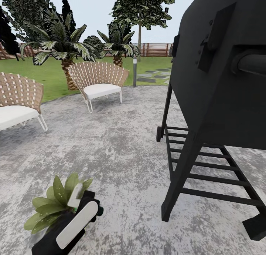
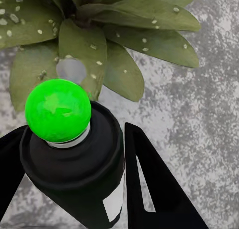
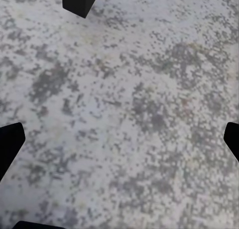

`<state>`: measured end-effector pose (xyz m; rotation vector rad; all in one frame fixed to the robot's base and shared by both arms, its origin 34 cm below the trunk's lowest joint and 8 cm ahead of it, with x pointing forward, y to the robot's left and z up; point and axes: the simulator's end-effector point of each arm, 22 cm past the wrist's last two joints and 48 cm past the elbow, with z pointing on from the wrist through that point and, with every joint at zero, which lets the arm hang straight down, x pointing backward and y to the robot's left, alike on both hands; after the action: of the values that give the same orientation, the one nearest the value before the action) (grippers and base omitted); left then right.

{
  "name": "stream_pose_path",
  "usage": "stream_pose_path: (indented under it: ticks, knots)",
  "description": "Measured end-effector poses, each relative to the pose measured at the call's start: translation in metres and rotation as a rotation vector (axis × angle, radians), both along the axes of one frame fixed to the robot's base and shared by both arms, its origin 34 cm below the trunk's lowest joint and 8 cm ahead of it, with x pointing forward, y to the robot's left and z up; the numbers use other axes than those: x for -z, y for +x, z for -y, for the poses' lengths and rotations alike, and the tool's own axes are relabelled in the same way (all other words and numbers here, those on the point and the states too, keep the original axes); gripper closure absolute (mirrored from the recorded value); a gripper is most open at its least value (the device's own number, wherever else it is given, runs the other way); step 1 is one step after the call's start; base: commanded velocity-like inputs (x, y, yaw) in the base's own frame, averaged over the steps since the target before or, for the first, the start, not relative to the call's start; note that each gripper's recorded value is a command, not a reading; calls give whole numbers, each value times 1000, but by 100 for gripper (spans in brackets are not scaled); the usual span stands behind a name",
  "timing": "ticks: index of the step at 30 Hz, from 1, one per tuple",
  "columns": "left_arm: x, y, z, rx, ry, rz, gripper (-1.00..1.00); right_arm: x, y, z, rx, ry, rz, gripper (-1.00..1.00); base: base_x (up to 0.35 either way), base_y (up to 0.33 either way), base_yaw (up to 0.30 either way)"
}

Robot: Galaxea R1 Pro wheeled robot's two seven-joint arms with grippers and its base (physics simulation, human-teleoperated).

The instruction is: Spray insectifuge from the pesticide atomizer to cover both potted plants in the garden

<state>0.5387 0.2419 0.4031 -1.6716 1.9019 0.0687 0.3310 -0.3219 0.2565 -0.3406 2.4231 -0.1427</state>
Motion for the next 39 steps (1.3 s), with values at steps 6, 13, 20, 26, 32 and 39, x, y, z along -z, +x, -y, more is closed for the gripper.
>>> stream_pose_path:
  ticks: [6, 13, 20, 26, 32, 39]
  knots:
    - [-2, 1, -2, -8, -3, 7, 100, 0, 0, 0, 0, 0, 0, -100, 0, 0, 0]
    - [-2, 2, -2, -4, -3, 13, 100, 0, 0, 0, 0, 0, 0, -100, 0, 0, 0]
    - [8, 10, 6, 30, 3, 38, 100, 0, 0, 0, -1, 0, 0, -100, 0, 0, 0]
    - [48, 26, 79, 194, -77, 70, 100, 0, 0, 0, 0, -1, 1, -100, 0, 0, 0]
    - [88, 34, 111, 308, -140, 83, 100, 0, 1, 0, -1, -1, 2, -100, 0, 0, 0]
    - [99, 34, 121, 326, -122, 52, 100, -1, 0, 1, 0, -1, 2, -100, 0, 0, 0]
